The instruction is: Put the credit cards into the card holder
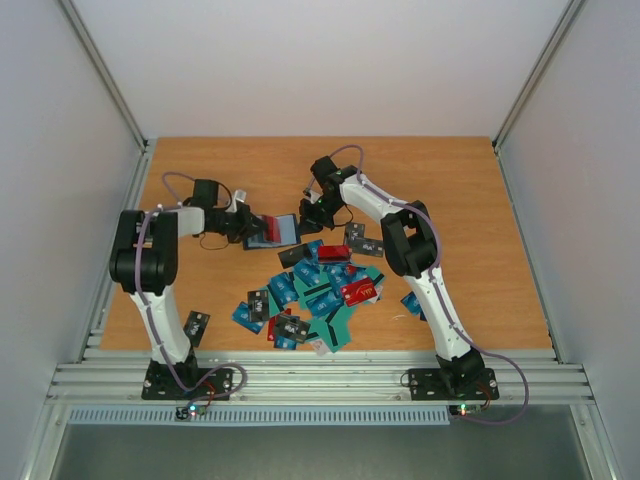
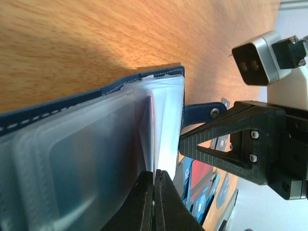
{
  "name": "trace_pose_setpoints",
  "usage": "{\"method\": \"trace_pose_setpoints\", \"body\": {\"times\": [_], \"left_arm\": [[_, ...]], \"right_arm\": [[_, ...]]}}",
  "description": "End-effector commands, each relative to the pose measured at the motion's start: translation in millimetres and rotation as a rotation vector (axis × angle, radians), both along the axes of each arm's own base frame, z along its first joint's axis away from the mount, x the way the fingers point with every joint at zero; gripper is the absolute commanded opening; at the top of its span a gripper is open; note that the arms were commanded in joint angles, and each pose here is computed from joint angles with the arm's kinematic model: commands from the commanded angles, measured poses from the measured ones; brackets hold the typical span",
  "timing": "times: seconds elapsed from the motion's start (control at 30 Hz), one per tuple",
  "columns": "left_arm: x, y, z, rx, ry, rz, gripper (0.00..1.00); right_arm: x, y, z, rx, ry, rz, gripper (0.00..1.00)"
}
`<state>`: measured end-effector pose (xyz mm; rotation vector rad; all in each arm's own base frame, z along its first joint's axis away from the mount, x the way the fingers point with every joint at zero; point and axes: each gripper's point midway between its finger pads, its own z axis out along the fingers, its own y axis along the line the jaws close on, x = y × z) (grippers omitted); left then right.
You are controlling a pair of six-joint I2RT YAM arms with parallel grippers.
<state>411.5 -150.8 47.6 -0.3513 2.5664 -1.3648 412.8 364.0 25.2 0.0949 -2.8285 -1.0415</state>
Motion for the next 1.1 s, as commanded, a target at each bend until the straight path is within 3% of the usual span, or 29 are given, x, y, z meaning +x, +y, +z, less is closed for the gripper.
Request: {"method": "trace_pose_setpoints", "body": {"times": [0.0, 0.3, 0.67, 1.07], "left_arm": [[-13, -5, -4, -0.046, 0.044, -0.087, 0.0], [-20, -2, -13, -0.038, 0.071, -0.106, 0.0], [-1, -11, -24, -0.073, 0.092, 0.031, 0.0], [7, -30, -30, -0.115, 0.115, 0.038, 0.01]], "right_arm": [[-3, -1, -16, -0.033, 0.026, 0.0, 0.01], [-3, -2, -18, -0.042, 0.027, -0.004, 0.01], [-2, 1, -20, -0.034, 0.04, -0.018, 0.01], [-3, 1, -18, -0.032, 0.044, -0.015, 0.01]]}}
